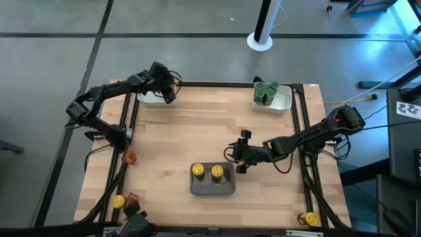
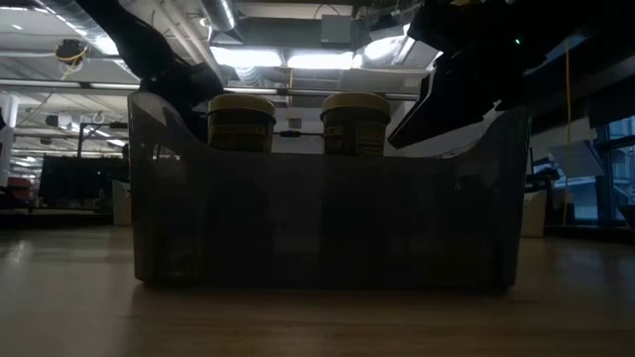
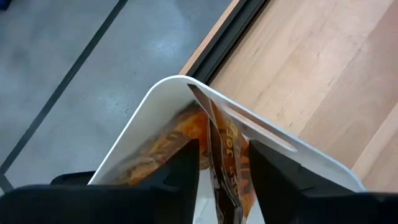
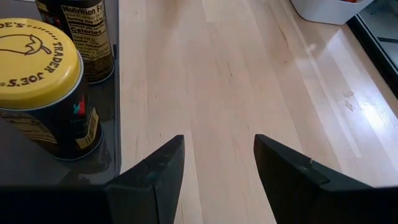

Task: Sort spices by type
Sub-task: Put the right yellow seasoning bottle into the black bin

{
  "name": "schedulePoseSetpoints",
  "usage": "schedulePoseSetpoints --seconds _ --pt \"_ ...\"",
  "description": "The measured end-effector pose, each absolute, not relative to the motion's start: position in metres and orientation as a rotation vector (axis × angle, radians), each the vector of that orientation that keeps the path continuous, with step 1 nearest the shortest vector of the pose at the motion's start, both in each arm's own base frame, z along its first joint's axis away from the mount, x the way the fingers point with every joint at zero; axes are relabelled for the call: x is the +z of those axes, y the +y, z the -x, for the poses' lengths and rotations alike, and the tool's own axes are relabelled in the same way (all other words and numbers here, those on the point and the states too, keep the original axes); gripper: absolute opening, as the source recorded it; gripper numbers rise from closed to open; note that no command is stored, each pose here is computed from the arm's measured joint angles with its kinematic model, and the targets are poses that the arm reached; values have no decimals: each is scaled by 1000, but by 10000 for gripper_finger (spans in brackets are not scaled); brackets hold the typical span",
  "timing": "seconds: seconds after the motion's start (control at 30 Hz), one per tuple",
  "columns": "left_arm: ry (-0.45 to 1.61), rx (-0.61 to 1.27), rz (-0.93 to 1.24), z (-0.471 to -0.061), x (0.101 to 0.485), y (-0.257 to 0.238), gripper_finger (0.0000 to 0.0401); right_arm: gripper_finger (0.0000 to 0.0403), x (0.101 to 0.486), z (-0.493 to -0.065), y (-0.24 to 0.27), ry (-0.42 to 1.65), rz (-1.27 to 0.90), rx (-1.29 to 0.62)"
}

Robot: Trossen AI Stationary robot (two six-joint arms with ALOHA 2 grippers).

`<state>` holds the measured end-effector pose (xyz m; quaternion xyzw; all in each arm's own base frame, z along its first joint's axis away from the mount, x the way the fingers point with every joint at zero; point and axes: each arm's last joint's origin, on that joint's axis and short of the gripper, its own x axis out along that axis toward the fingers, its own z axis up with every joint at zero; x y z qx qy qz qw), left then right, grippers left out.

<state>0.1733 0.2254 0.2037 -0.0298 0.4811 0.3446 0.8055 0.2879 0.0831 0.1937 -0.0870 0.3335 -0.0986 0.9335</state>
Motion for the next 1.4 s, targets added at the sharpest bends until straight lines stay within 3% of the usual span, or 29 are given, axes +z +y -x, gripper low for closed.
schedulePoseSetpoints --seconds 0.3,0.63,0.97,1.4 --pt "1060 792 26 -164 220 214 134 195 194 -288 83 680 177 -202" --pt "871 837 -37 -159 265 184 132 195 195 -289 83 668 172 -201" --pt "695 683 -93 -167 297 129 132 195 195 -289 83 668 172 -201" --pt "616 387 -69 -188 303 68 131 195 195 -289 83 668 170 -202"
